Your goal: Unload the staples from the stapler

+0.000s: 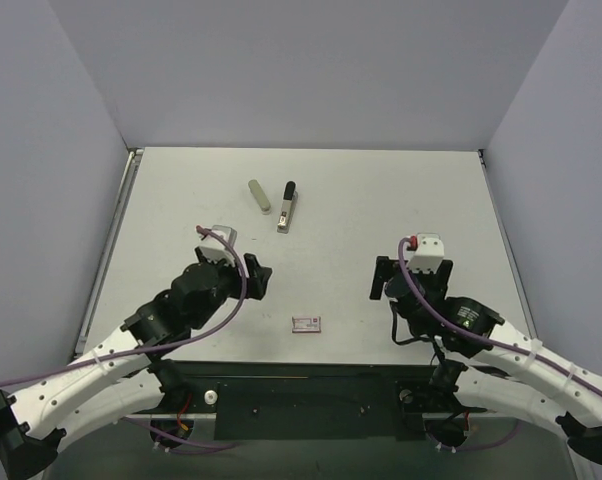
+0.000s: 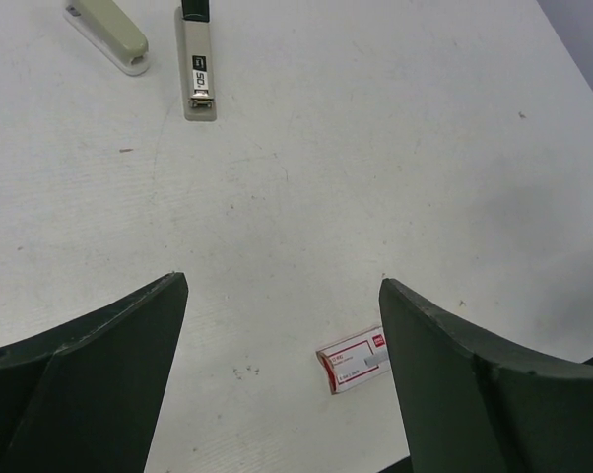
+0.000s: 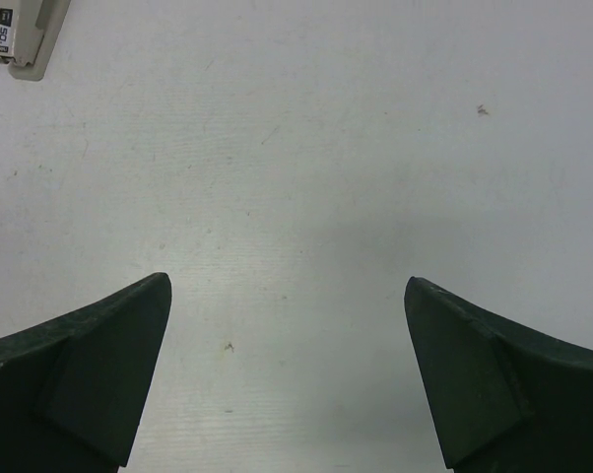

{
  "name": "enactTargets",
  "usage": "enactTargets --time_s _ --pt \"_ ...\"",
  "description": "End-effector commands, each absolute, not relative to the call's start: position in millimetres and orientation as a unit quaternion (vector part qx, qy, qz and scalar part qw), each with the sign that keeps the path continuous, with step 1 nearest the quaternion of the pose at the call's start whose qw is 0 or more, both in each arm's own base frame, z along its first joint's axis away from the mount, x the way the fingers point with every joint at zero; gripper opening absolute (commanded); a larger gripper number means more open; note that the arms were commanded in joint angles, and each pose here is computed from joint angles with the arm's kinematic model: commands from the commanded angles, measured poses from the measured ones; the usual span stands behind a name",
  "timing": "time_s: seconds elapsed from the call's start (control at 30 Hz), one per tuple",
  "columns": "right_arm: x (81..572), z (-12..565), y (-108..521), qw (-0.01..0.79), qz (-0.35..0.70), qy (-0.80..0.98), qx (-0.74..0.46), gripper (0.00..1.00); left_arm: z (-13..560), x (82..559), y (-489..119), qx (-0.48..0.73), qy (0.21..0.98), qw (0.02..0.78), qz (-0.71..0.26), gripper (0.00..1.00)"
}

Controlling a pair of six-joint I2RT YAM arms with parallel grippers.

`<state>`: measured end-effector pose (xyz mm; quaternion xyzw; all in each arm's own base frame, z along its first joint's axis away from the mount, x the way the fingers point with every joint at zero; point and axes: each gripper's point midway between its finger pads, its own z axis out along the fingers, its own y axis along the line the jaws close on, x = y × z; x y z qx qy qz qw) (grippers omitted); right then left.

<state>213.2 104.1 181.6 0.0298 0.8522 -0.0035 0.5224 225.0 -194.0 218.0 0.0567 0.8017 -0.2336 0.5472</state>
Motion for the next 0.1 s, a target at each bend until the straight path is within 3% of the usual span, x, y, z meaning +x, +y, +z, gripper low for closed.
enactTargets --time_s 0.0,0.07 --pt "212.2 200.6 94.7 0.533 -0.01 0.846 0.02 1.0 245.6 231.8 -192.1 0.051 0.779 0.579 -0.235 0.9" --pt "213.1 207.0 86.8 0.538 -0.03 0.842 0.031 1.0 242.6 233.6 -196.9 0.056 0.777 0.58 -0.239 0.9"
